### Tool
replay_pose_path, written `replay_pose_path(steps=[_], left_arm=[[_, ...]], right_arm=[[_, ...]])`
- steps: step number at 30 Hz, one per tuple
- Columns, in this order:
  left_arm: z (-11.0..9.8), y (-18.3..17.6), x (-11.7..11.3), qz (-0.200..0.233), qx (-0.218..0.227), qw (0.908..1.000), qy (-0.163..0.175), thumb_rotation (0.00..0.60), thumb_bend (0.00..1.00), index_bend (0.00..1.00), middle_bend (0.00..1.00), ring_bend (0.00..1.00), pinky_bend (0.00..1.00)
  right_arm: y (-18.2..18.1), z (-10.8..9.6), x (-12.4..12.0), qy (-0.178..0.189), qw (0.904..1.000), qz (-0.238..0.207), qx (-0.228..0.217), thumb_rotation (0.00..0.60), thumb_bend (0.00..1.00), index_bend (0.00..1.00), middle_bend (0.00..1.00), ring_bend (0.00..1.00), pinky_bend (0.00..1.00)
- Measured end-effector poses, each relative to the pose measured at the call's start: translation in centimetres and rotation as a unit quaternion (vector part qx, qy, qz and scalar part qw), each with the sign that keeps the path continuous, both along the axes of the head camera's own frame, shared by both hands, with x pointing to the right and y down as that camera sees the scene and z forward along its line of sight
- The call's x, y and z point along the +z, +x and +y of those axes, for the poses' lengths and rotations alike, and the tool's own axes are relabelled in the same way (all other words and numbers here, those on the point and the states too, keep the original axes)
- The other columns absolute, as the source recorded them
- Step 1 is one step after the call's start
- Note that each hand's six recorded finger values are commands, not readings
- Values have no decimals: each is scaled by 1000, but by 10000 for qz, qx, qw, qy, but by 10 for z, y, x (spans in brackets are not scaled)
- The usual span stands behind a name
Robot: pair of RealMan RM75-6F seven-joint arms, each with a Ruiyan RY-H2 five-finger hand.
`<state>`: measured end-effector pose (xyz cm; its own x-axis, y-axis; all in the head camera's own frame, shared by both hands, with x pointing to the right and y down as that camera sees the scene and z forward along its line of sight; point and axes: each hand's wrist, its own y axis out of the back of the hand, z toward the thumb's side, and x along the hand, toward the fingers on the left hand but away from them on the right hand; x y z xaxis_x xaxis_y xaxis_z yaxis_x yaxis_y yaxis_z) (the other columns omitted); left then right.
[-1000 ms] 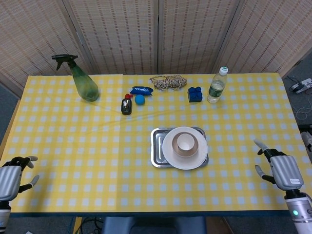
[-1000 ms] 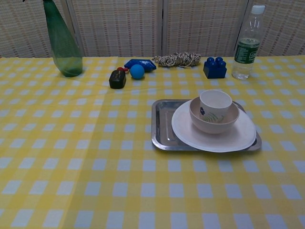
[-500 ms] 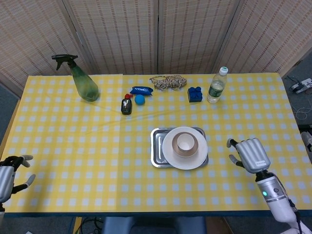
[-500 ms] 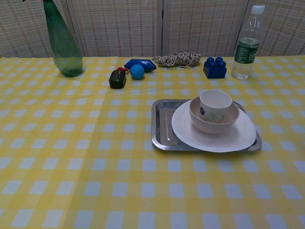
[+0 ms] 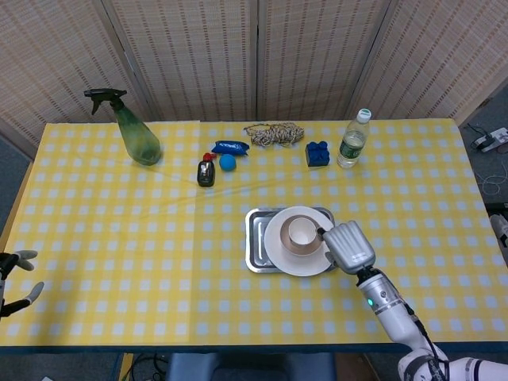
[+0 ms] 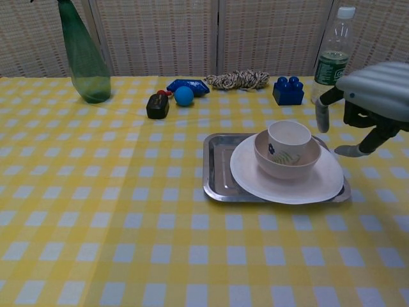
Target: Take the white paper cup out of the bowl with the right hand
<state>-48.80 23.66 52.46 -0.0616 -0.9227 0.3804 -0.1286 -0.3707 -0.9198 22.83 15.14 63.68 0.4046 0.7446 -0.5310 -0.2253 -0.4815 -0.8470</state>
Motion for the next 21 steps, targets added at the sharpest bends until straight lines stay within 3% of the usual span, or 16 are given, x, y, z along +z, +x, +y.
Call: replay_pose_path(steps=[21], left_arm=[[0,-5,-10,97,-90,9999,79,600,261,411,482,320,433]], right_arm=[[-32,-14,31,-221,9992,325,40,600,217,480,1000,1000,1000]])
